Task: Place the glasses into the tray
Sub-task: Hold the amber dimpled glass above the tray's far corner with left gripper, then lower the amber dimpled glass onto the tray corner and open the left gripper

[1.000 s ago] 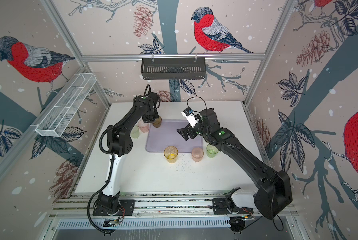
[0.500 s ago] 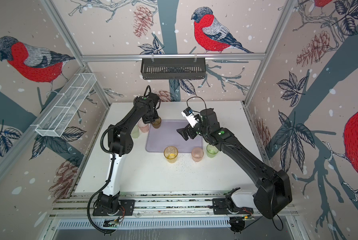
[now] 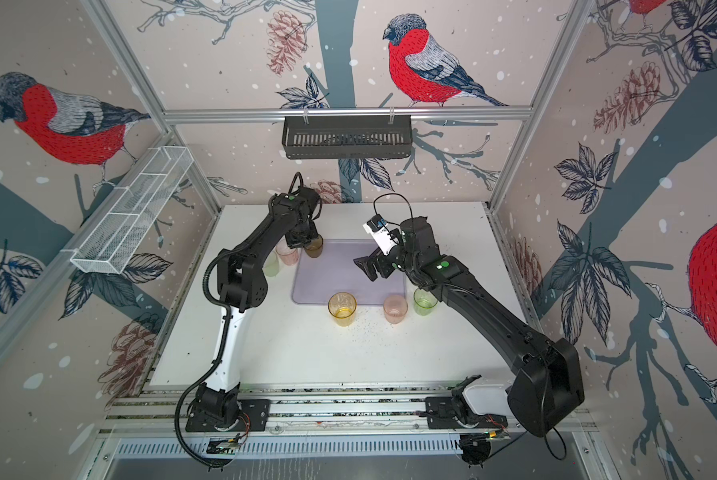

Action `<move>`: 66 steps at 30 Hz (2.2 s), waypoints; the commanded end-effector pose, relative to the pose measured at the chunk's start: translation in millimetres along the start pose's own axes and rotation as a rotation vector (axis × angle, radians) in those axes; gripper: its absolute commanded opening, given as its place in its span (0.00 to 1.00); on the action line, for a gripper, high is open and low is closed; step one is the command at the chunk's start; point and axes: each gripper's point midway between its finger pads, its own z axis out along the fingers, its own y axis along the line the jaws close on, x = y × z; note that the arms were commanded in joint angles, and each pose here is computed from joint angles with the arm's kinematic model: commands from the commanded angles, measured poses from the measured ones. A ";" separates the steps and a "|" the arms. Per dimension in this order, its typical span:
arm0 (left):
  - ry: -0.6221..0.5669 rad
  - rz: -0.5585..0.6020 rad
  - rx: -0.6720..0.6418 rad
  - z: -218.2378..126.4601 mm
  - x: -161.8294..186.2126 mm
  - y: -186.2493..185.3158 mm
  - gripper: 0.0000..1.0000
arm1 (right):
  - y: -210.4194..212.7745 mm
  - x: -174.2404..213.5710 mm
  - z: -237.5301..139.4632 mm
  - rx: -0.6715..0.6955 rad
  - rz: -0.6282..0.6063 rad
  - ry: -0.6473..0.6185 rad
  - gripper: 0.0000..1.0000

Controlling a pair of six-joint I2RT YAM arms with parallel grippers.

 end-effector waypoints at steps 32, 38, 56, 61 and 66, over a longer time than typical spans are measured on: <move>-0.013 -0.020 -0.022 -0.6 -2.0 4.8 0.07 | -2.6 -9.9 -2.6 0.017 -0.021 -0.037 1.00; -0.014 -0.022 -0.018 -0.1 -2.6 3.8 0.09 | -3.2 -10.1 -1.8 0.018 -0.020 -0.036 1.00; -0.026 -0.021 -0.010 -3.8 -5.2 2.9 0.15 | -4.2 -10.1 -2.7 0.021 -0.021 -0.038 1.00; -0.031 -0.024 0.002 -8.5 -6.3 1.6 0.18 | -4.0 -10.8 -2.7 0.021 -0.022 -0.039 1.00; -0.042 -0.028 0.032 -16.5 -8.8 -2.7 0.24 | -4.2 -11.1 -3.1 0.021 -0.022 -0.041 0.99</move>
